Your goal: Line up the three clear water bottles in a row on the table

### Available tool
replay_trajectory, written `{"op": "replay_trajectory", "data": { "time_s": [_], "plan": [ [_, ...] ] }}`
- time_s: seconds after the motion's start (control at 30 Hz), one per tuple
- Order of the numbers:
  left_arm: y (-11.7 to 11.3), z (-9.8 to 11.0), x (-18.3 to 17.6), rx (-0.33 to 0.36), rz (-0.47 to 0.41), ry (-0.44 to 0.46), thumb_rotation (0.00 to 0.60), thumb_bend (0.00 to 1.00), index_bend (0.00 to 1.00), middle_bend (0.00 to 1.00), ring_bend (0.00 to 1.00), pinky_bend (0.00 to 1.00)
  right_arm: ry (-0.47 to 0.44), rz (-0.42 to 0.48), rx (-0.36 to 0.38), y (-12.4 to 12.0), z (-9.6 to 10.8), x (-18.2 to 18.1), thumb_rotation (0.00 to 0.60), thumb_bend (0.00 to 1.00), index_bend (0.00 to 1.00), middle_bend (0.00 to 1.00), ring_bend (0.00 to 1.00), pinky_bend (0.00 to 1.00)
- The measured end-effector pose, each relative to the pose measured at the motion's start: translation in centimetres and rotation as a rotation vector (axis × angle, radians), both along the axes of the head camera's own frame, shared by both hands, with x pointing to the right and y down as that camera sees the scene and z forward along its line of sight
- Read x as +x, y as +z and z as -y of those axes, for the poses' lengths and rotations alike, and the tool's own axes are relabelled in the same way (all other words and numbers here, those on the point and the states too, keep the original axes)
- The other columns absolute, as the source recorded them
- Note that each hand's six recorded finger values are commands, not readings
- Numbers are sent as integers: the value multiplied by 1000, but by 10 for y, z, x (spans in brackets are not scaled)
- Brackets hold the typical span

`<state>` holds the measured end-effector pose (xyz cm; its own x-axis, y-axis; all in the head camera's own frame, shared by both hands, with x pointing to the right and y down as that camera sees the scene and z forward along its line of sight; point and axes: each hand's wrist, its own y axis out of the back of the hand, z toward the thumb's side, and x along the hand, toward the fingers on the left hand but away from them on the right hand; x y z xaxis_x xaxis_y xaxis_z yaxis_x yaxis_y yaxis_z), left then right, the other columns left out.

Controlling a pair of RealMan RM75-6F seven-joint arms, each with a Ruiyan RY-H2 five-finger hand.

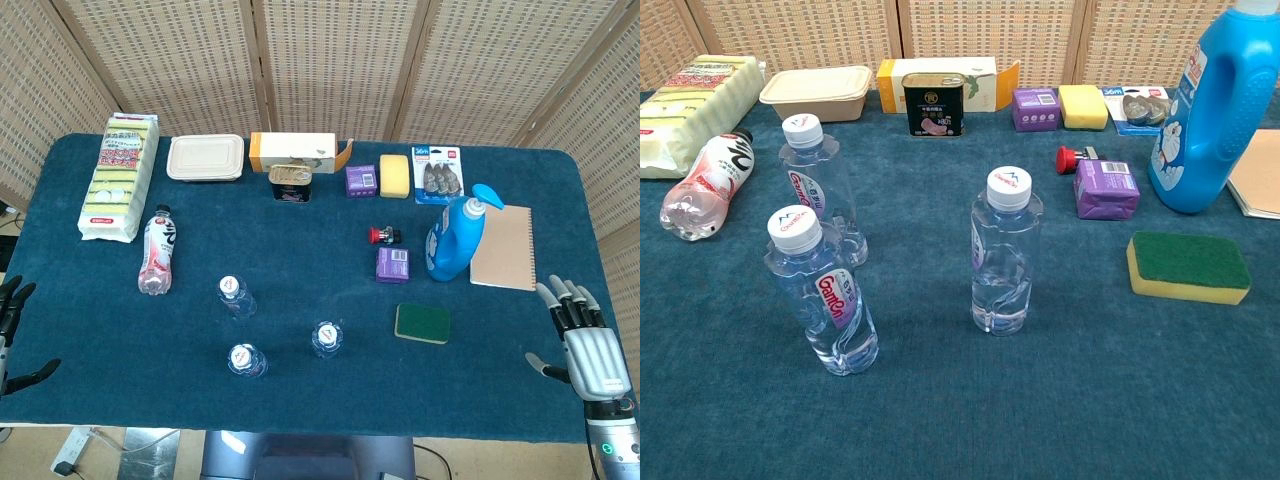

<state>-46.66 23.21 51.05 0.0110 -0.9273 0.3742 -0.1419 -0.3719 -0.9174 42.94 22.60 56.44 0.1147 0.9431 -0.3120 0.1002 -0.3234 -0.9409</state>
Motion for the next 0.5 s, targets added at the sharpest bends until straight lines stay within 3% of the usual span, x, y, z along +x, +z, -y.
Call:
{"op": "replay_trajectory", "data": {
  "time_s": [0.23, 0.33, 0.5],
  "plan": [
    [1, -1, 0, -5, 3, -2, 600, 78, 0, 0, 0, 46, -22, 72, -25, -2, -2, -7, 600, 0, 47, 17, 0, 79],
    [1, 0, -1, -4, 0, -6, 600, 78, 0, 0, 0, 46, -40, 142, -67, 0, -2, -14, 600, 0, 42, 21, 0, 111],
    [1, 1, -2, -6, -2, -10, 600, 79, 0, 0, 0, 46, -90, 332, -174, 7, 0, -34, 600, 0, 38, 29, 6, 131]
  ]
}}
